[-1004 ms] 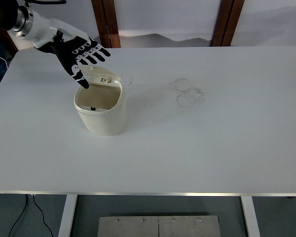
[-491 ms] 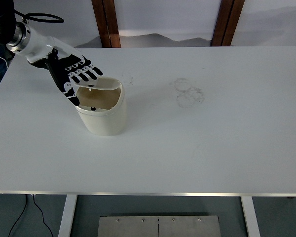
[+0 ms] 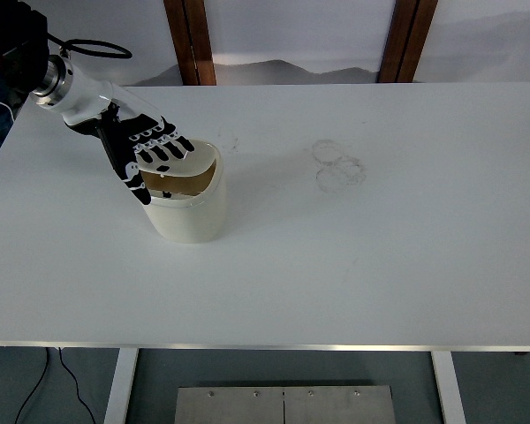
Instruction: Close trash bin
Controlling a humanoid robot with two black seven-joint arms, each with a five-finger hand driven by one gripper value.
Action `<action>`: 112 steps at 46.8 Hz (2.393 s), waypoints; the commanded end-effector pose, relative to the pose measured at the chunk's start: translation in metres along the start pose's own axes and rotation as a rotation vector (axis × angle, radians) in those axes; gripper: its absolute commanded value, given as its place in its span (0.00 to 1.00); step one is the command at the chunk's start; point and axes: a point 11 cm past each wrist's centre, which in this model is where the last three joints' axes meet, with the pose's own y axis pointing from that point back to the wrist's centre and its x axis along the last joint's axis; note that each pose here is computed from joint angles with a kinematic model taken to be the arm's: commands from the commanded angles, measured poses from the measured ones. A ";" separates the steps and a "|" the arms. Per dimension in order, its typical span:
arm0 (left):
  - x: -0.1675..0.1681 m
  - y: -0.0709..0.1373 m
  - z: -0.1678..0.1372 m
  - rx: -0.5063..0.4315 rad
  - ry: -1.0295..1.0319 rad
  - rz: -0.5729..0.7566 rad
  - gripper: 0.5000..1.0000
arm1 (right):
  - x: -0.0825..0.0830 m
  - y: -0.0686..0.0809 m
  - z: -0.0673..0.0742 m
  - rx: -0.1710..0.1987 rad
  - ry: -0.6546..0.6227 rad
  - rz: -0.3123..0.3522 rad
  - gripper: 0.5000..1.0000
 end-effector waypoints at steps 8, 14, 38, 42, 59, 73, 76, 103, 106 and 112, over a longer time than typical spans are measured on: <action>-0.007 -0.006 -0.004 0.024 -0.006 -0.024 1.00 | 0.000 0.000 0.000 0.000 0.001 0.000 0.99; -0.008 -0.007 -0.005 0.032 -0.010 -0.029 1.00 | 0.000 0.000 0.000 0.000 0.001 0.000 0.99; -0.012 -0.014 0.000 0.038 -0.027 -0.047 1.00 | 0.000 0.000 -0.001 0.002 -0.001 0.000 0.99; -0.013 -0.015 -0.001 0.039 -0.026 -0.051 1.00 | 0.000 0.000 -0.001 0.002 -0.001 0.000 0.99; -0.017 -0.019 -0.010 0.069 -0.022 -0.066 1.00 | 0.001 0.000 -0.001 0.001 -0.002 0.002 0.99; -0.018 -0.021 -0.012 0.071 -0.018 -0.071 1.00 | 0.001 0.000 -0.001 0.001 -0.002 0.002 0.99; -0.018 -0.021 -0.012 0.071 -0.018 -0.071 1.00 | 0.001 0.000 -0.002 0.003 -0.002 0.002 0.99; -0.007 -0.006 -0.002 0.042 -0.016 -0.027 1.00 | 0.000 0.000 -0.002 0.003 0.000 -0.001 0.99; -0.004 -0.003 -0.001 0.039 -0.016 -0.019 1.00 | 0.000 0.000 -0.002 0.003 0.000 0.001 0.99; 0.008 0.013 0.017 0.001 -0.029 0.029 1.00 | 0.001 0.000 -0.001 0.001 -0.001 0.002 0.99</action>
